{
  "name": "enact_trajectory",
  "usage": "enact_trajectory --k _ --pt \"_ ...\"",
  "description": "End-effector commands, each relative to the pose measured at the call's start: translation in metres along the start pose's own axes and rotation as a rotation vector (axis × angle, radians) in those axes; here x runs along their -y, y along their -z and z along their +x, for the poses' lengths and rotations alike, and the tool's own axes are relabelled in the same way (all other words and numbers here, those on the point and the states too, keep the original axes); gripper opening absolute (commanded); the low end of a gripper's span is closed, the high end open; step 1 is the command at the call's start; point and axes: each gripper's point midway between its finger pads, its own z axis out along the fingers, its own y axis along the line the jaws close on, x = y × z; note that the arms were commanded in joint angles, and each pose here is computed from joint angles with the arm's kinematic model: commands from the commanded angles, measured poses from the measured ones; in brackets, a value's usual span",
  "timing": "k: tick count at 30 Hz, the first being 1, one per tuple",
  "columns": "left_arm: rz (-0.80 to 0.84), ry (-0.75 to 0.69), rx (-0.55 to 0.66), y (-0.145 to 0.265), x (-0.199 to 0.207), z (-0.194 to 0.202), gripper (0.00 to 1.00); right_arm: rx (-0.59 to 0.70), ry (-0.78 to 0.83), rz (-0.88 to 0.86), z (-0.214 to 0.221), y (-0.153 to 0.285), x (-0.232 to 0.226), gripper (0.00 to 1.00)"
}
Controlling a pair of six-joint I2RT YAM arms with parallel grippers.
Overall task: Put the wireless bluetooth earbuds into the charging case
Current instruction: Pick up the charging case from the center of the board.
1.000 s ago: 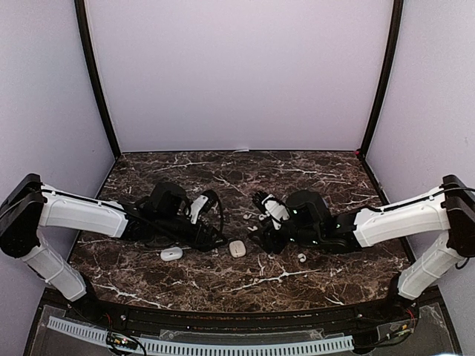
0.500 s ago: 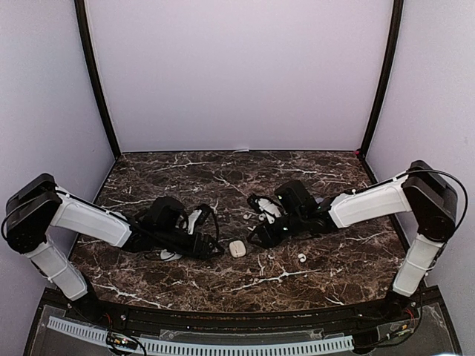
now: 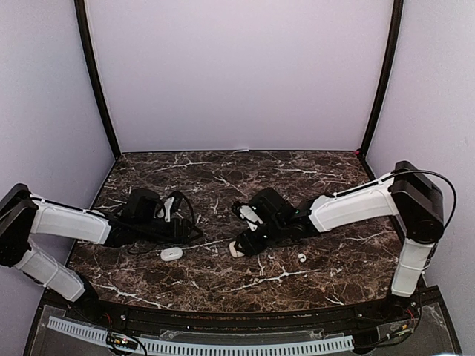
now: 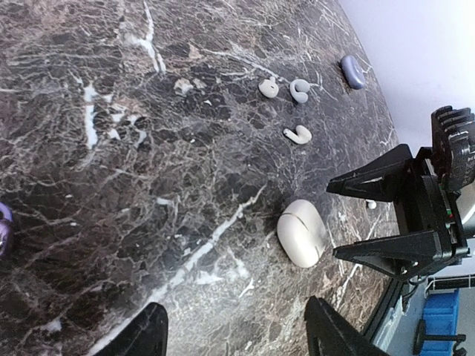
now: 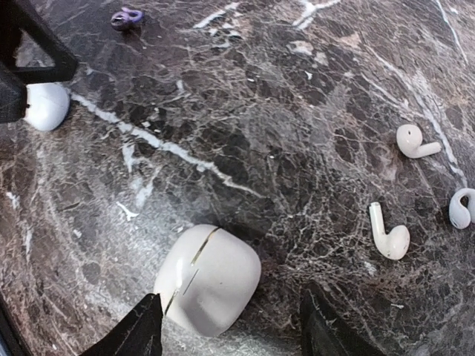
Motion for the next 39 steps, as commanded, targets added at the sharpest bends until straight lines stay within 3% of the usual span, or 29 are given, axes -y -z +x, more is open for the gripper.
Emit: enact_trajectory --k 1,13,16,21,25,28,31,35,39 --pt "-0.080 -0.050 0.056 0.014 -0.007 -0.010 0.73 -0.059 -0.090 0.132 0.007 -0.009 0.001 0.64" --pt "-0.099 -0.192 0.223 0.046 0.006 -0.039 0.73 -0.154 -0.135 0.276 0.012 -0.027 0.007 0.52" --pt "-0.092 -0.217 0.230 0.049 0.009 -0.040 0.73 -0.153 -0.133 0.266 0.010 -0.025 0.004 0.42" --pt "-0.040 -0.293 0.226 0.048 0.018 -0.038 0.76 -0.112 -0.108 0.162 -0.008 -0.012 -0.014 0.38" --pt "0.161 -0.479 0.264 0.054 0.054 -0.032 0.78 -0.061 -0.114 -0.023 -0.030 0.010 -0.032 0.36" --pt "0.281 -0.622 0.366 0.066 0.077 -0.032 0.85 -0.024 -0.119 -0.230 -0.044 0.035 -0.046 0.35" --pt "0.449 -0.865 0.432 0.079 0.105 -0.015 0.89 0.014 -0.082 -0.403 -0.053 0.065 -0.055 0.35" --pt "0.541 -1.205 0.476 0.079 0.130 0.009 0.92 0.033 -0.001 -0.579 -0.059 0.098 -0.073 0.35" --pt "0.591 -1.418 0.482 0.069 0.146 0.020 0.92 0.020 0.047 -0.728 -0.060 0.119 -0.094 0.36"
